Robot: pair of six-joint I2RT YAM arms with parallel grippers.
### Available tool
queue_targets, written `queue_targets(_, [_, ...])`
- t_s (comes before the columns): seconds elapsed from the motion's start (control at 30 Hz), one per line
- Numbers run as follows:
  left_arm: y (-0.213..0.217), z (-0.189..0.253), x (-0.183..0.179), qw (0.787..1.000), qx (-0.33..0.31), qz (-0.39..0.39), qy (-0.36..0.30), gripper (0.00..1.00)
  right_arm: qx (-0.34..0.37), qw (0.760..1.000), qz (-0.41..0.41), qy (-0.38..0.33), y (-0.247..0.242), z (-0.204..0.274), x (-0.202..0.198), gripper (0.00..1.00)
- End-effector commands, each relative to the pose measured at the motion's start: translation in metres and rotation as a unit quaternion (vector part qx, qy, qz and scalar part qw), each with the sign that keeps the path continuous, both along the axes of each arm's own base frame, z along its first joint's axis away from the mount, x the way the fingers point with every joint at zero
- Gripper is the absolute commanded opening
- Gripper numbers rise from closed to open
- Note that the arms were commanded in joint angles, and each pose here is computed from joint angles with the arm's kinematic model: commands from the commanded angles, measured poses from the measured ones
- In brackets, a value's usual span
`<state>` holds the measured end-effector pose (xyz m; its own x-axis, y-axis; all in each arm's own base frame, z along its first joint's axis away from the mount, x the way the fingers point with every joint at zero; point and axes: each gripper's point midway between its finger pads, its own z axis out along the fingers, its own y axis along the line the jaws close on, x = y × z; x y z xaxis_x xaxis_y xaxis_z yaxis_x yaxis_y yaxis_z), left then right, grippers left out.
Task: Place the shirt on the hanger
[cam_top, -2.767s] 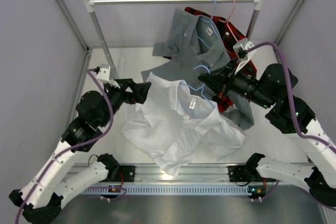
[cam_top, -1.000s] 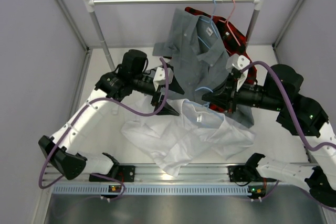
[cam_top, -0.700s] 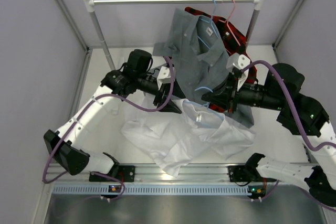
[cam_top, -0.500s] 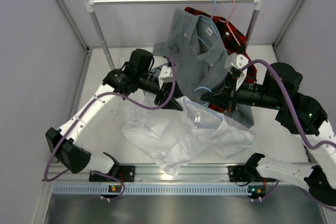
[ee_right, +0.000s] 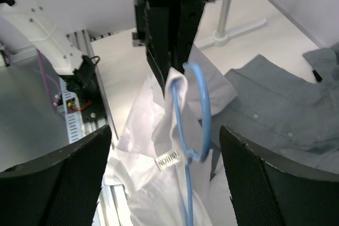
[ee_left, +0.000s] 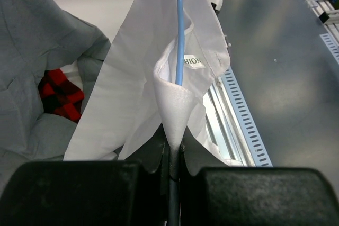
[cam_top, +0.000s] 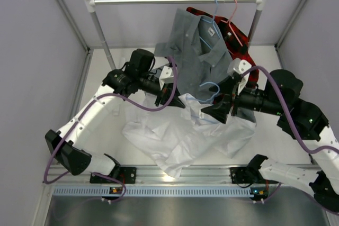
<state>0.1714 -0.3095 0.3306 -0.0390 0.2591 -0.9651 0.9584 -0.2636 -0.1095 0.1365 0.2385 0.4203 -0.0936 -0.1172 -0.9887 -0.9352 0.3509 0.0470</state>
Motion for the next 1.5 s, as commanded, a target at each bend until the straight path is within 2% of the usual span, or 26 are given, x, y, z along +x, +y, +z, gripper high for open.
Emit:
queue_targets(0.0, [0.007, 0.024, -0.008, 0.998, -0.035, -0.002, -0.055, 0.0, -0.018, 0.999, -0.04, -0.017, -0.021, -0.01, 0.001, 0.82])
queue_targets(0.07, [0.011, 0.022, -0.011, 0.998, -0.035, 0.0, -0.061, 0.0, -0.033, 0.998, -0.058, -0.013, -0.039, -0.023, -0.008, 0.9])
queue_targets(0.3, [0.017, 0.035, -0.027, 0.995, -0.056, -0.028, -0.076, 0.0, -0.071, 0.995, -0.071, 0.009, -0.084, -0.056, -0.045, 0.85])
queue_targets(0.37, [0.018, 0.035, -0.031, 0.995, -0.06, -0.038, -0.075, 0.0, -0.091, 0.992, -0.077, 0.035, -0.094, -0.073, -0.053, 0.82])
queue_targets(0.53, [0.021, 0.04, -0.044, 0.992, -0.079, -0.065, -0.07, 0.0, -0.113, 0.991, -0.064, 0.042, -0.092, -0.091, -0.053, 0.82])
queue_targets(0.7, [0.026, 0.05, -0.055, 0.989, -0.097, -0.082, -0.076, 0.0, -0.103, 0.993, 0.007, 0.05, -0.065, -0.089, -0.059, 0.77])
queue_targets(0.8, [0.028, 0.052, -0.059, 0.988, -0.1, -0.085, -0.076, 0.0, -0.081, 0.993, 0.068, 0.053, -0.047, -0.085, -0.07, 0.67])
queue_targets(0.9, [0.027, 0.05, -0.056, 0.99, -0.093, -0.077, -0.072, 0.0, -0.072, 0.992, 0.094, 0.053, -0.038, -0.084, -0.073, 0.3])
queue_targets(0.93, [0.027, 0.05, -0.055, 0.991, -0.091, -0.074, -0.071, 0.0, -0.07, 0.992, 0.093, 0.05, -0.037, -0.083, -0.071, 0.07])
queue_targets(0.97, [0.026, 0.048, -0.053, 0.992, -0.085, -0.067, -0.068, 0.0, -0.07, 0.993, 0.085, 0.046, -0.038, -0.082, -0.068, 0.0])
queue_targets(1.17, [0.027, 0.051, -0.041, 0.996, -0.059, -0.02, -0.071, 0.0, -0.065, 0.996, 0.047, 0.027, -0.046, -0.072, -0.059, 0.0])
queue_targets(1.2, [0.027, 0.051, -0.034, 0.996, -0.049, 0.001, -0.076, 0.06, -0.062, 0.997, 0.039, 0.023, -0.047, -0.068, -0.058, 0.0])
queue_targets(1.23, [0.027, 0.057, -0.031, 0.995, -0.048, 0.016, -0.082, 0.4, -0.062, 0.997, 0.029, 0.021, -0.048, -0.067, -0.054, 0.0])
queue_targets(1.3, [0.03, 0.066, -0.027, 0.995, -0.039, 0.049, -0.075, 0.81, -0.053, 0.998, 0.007, 0.013, -0.05, -0.058, -0.047, 0.0])
queue_targets(1.33, [0.032, 0.074, -0.015, 0.991, -0.032, 0.091, -0.09, 0.98, -0.047, 0.999, 0.003, 0.008, -0.05, -0.053, -0.046, 0.0])
queue_targets(1.4, [0.041, 0.093, -0.006, 0.983, -0.032, 0.167, -0.073, 0.98, -0.028, 1.0, 0.002, -0.006, -0.045, -0.039, -0.042, 0.0])
queue_targets(1.43, [0.049, 0.107, 0.009, 0.968, -0.035, 0.233, -0.088, 0.98, -0.019, 1.0, 0.001, -0.011, -0.043, -0.033, -0.04, 0.0])
queue_targets(1.47, [0.061, 0.12, 0.005, 0.958, -0.048, 0.271, -0.084, 0.98, -0.01, 1.0, -0.005, -0.015, -0.042, -0.026, -0.037, 0.0])
